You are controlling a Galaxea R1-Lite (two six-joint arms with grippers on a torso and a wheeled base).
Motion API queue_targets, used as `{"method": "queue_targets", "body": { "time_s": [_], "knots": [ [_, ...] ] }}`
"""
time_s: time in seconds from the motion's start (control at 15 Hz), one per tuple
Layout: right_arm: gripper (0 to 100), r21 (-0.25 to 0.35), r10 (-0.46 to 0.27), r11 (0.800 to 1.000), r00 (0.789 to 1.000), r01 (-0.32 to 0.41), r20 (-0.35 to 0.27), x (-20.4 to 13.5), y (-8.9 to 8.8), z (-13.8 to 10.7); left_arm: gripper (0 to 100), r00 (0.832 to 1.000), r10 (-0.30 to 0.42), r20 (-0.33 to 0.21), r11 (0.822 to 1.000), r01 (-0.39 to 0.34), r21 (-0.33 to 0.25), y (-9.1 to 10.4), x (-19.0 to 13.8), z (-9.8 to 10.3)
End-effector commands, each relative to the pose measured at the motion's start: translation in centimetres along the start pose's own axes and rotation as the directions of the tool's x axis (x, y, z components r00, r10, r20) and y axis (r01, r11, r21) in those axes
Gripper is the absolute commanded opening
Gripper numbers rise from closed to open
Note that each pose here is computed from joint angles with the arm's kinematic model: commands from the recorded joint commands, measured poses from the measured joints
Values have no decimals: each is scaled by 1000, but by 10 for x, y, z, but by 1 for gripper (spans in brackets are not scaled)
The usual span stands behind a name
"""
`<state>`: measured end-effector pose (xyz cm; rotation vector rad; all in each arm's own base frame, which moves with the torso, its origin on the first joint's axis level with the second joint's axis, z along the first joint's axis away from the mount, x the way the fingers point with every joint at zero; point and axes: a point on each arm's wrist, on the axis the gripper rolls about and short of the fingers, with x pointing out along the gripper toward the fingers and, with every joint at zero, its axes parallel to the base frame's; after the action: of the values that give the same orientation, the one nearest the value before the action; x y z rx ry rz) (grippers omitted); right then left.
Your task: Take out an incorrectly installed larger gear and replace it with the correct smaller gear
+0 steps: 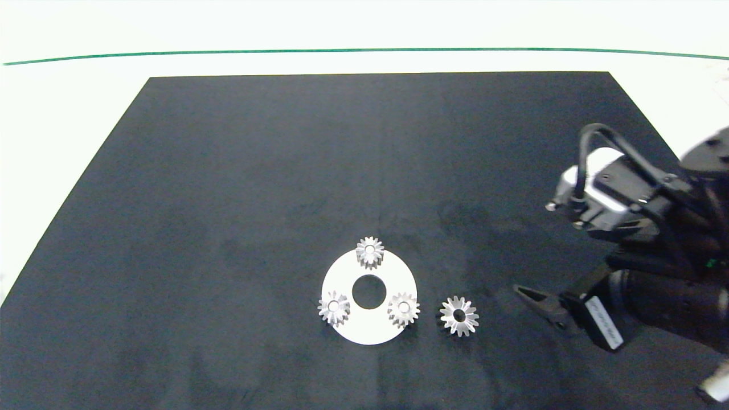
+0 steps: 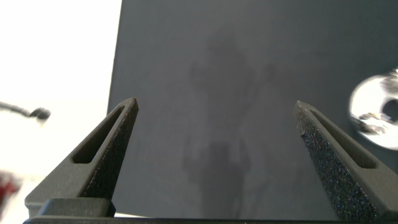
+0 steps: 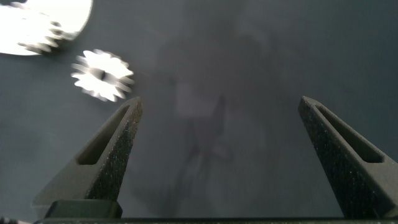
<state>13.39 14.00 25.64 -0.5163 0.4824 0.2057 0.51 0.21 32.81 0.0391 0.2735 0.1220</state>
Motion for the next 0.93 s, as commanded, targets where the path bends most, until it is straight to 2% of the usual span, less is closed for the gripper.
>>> {"method": "queue_targets", "body": {
  "time_s": [0.07,0.13,0.2,0.33,0.47,0.53,0.67,0.87,0.93],
  "knots": [
    [100,153,-149,980,981,130,122,-54,-44,-92,100,983,-104,155,994,97,52,4,-52,-30],
    [100,160,-181,974,976,161,119,-57,-46,-104,100,981,-97,167,995,89,54,5,-57,-36],
    [100,199,-232,959,964,204,132,-65,-52,-134,100,974,-78,211,996,70,48,5,-72,-54],
    [100,250,-298,933,946,261,125,-73,-59,-159,100,973,-41,226,999,33,37,2,-80,-75],
    [100,315,-434,869,894,382,111,-90,-66,-188,100,971,15,237,1000,-21,22,-5,-84,-103],
    [100,359,-507,819,858,448,85,-97,-66,-196,100,968,16,249,1000,-21,20,-6,-86,-110],
    [100,439,-634,708,771,553,52,-116,-63,-212,100,965,18,262,1000,-23,16,-7,-88,-125],
    [100,511,-761,552,649,659,-15,-128,-47,-233,100,958,34,283,999,-39,10,-10,-90,-148],
    [100,530,-786,511,618,677,-32,-130,-42,-237,100,956,38,290,999,-42,7,-10,-91,-152]
  ]
}}
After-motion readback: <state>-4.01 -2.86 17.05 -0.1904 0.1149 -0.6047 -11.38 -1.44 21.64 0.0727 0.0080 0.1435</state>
